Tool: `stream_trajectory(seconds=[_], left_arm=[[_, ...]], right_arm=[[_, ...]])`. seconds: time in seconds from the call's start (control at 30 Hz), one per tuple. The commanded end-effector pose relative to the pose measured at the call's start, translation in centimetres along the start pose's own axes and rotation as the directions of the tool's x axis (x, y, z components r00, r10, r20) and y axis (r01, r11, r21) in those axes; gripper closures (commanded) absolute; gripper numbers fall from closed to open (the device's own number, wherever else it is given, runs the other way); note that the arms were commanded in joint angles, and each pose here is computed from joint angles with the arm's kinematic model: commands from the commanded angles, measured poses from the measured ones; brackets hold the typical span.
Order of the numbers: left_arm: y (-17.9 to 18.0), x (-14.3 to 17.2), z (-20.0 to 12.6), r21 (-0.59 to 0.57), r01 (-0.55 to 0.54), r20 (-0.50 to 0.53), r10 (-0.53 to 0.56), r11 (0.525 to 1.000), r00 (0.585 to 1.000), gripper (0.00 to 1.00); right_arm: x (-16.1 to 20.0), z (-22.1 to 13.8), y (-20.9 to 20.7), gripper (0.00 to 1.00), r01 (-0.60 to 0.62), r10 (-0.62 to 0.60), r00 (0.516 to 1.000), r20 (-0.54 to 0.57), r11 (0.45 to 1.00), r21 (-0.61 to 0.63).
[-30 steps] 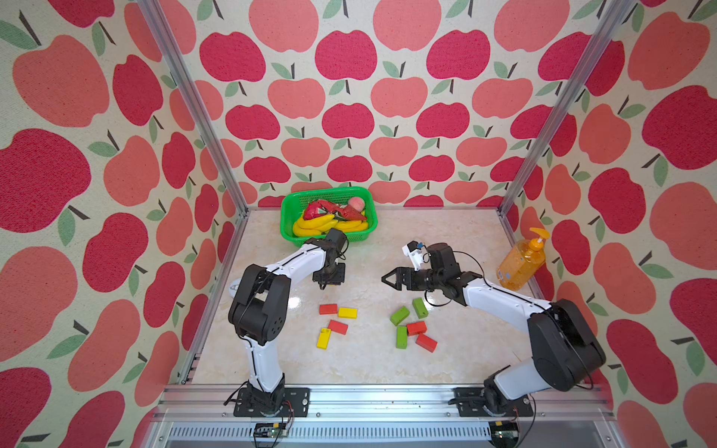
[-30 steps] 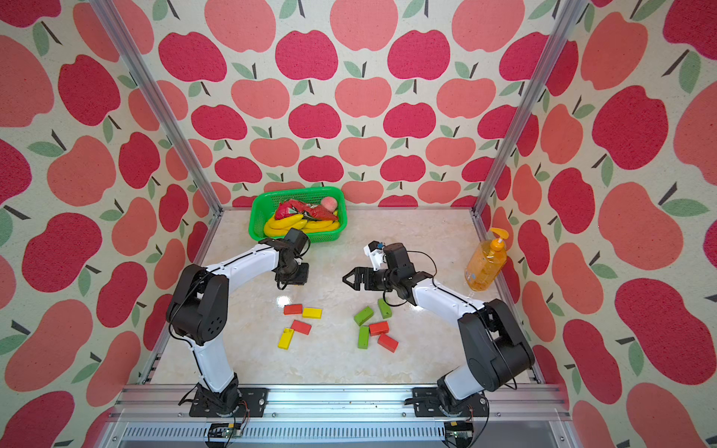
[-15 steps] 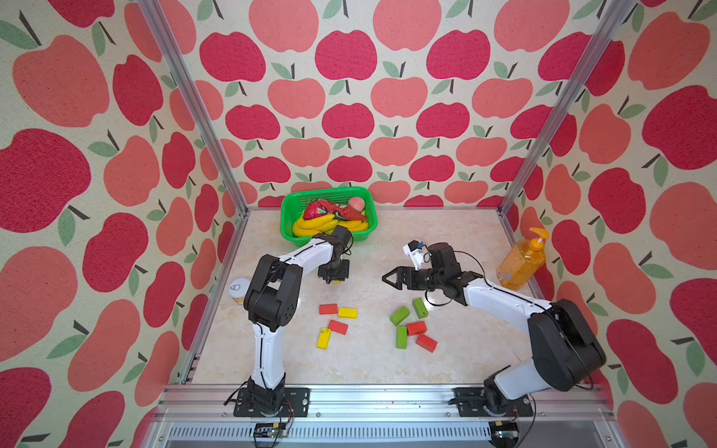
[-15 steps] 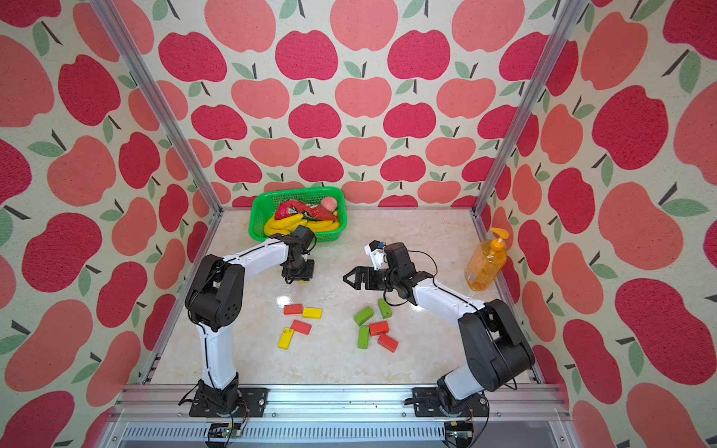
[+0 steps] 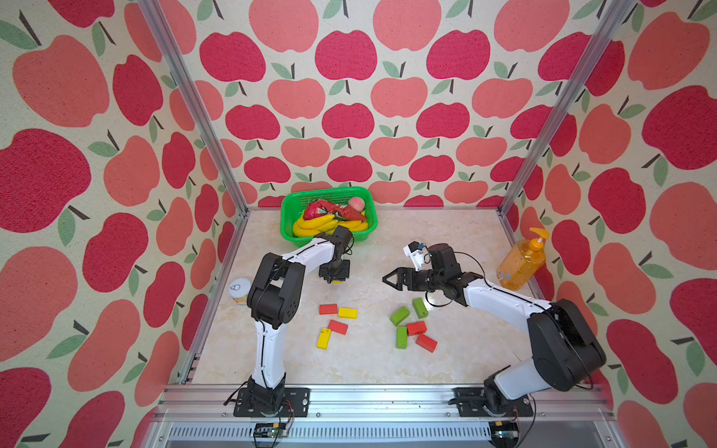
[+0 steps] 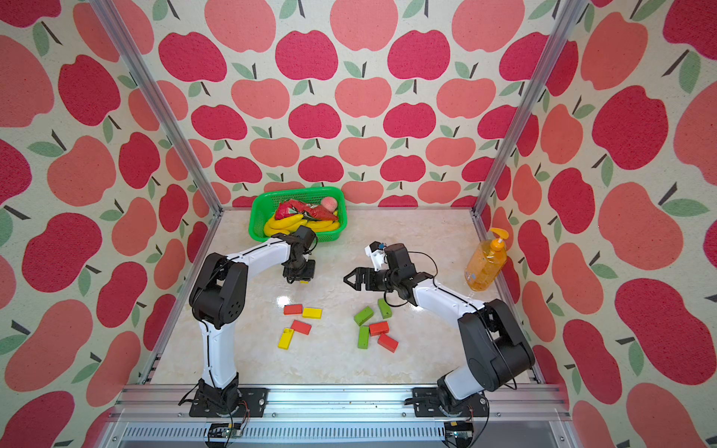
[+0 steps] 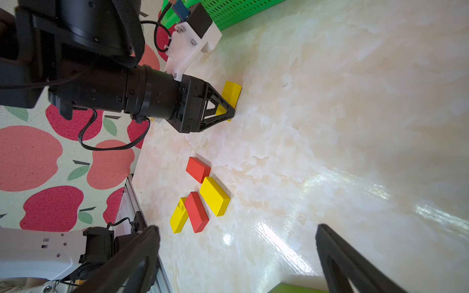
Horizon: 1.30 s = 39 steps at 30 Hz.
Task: Assemble the letter k with building blocks
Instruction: Place the building block at the center of the board.
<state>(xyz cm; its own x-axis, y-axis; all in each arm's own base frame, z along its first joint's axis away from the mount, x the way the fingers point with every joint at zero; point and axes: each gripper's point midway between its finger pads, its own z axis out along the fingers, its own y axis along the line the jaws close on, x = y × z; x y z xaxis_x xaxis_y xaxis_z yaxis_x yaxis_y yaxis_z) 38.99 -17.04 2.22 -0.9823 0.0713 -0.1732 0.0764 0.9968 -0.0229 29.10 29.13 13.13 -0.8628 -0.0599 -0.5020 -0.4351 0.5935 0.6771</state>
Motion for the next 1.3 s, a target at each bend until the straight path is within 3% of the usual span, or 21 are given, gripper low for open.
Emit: stream_trajectory(seconds=[0.0, 0.73, 1.27], left_arm=[[0.4, -0.3, 0.3, -0.019, 0.015, -0.005, -0.015, 1.0, 1.0, 0.91], [0.0, -0.2, 0.7, 0.016, 0.03, -0.012, -0.03, 0.999, 0.999, 0.55], [0.0, 0.0, 0.0, 0.024, 0.037, -0.005, -0.037, 0.999, 0.999, 0.6]], right_arm=[[-0.3, -0.5, 0.3, 0.01, -0.002, 0.002, 1.0, 0.02, 1.0, -0.012], [-0.2, -0.3, 0.1, 0.01, 0.0, 0.001, 1.0, 0.016, 1.0, -0.008], [-0.2, -0.2, 0.1, 0.01, -0.003, 0.003, 1.0, 0.012, 1.0, -0.011]])
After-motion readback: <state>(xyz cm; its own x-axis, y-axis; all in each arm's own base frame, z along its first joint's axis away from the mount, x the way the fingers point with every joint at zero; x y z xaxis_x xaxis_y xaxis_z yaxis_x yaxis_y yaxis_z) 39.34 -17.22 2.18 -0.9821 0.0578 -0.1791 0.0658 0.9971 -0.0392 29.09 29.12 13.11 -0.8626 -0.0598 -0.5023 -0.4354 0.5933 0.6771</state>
